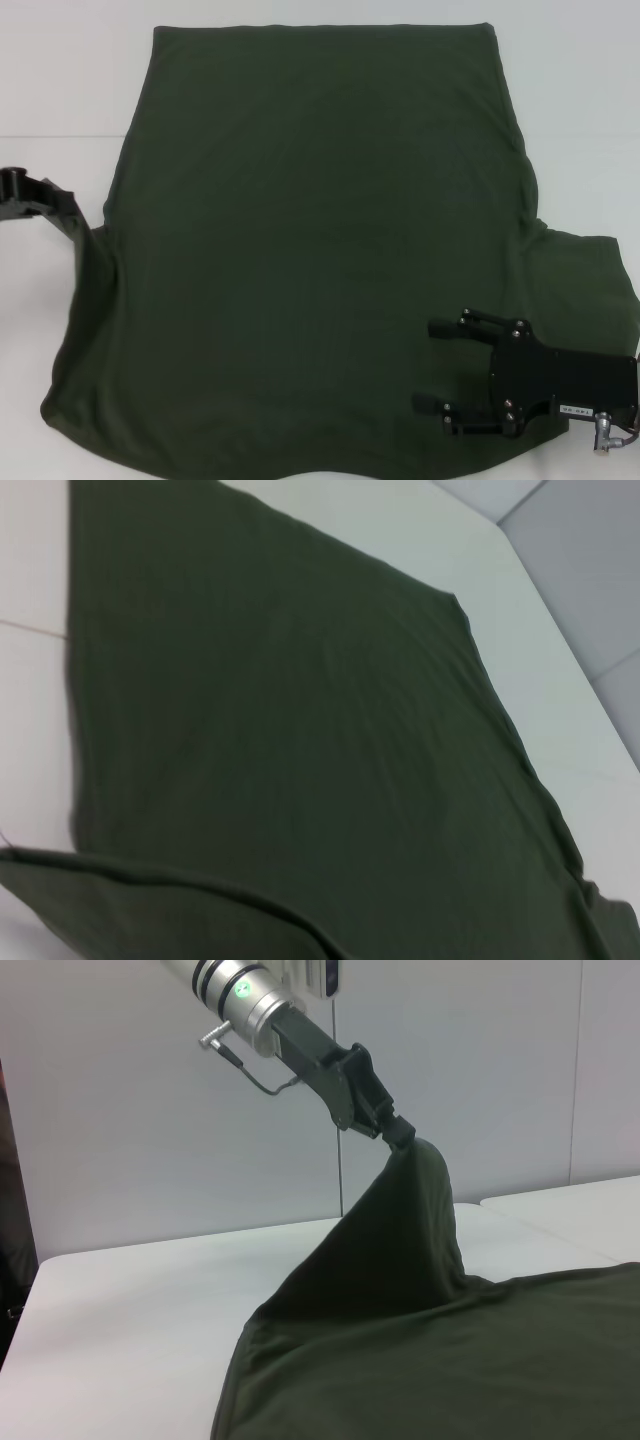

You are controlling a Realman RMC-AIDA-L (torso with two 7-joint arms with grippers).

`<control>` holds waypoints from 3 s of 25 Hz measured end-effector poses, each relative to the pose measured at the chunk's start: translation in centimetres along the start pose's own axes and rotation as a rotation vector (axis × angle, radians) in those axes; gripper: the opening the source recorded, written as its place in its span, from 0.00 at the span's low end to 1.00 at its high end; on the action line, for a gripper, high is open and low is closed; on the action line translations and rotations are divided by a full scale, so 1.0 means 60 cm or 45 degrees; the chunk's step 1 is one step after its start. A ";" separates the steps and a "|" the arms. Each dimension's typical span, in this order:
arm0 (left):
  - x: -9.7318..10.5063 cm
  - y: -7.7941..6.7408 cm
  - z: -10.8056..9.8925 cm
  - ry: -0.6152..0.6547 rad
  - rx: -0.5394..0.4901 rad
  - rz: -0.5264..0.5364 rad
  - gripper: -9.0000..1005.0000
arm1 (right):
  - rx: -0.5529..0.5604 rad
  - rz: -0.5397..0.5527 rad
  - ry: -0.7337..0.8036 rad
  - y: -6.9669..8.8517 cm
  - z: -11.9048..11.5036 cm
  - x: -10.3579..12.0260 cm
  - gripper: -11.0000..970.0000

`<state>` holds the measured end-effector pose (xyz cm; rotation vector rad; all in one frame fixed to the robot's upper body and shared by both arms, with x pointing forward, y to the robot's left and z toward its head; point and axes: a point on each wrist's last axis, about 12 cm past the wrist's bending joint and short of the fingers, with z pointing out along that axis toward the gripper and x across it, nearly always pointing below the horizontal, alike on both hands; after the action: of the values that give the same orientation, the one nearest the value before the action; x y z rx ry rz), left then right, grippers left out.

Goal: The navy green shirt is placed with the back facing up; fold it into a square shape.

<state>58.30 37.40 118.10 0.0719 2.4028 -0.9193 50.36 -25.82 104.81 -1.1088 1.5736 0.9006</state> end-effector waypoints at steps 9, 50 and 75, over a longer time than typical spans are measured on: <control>0.022 -0.029 0.054 0.058 0.094 0.024 0.05 | 0.002 0.002 0.000 0.001 -0.001 0.001 0.94; 0.111 -0.026 0.189 0.153 0.140 -0.183 0.33 | 0.002 0.006 -0.003 0.000 0.003 0.001 0.94; 0.156 0.108 0.071 -0.198 0.016 -0.636 0.89 | 0.006 -0.013 0.001 0.003 0.002 0.005 0.94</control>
<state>54.06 38.28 106.76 -0.5980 2.3055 -1.1081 50.18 -25.74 104.49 -1.1132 1.5689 0.8895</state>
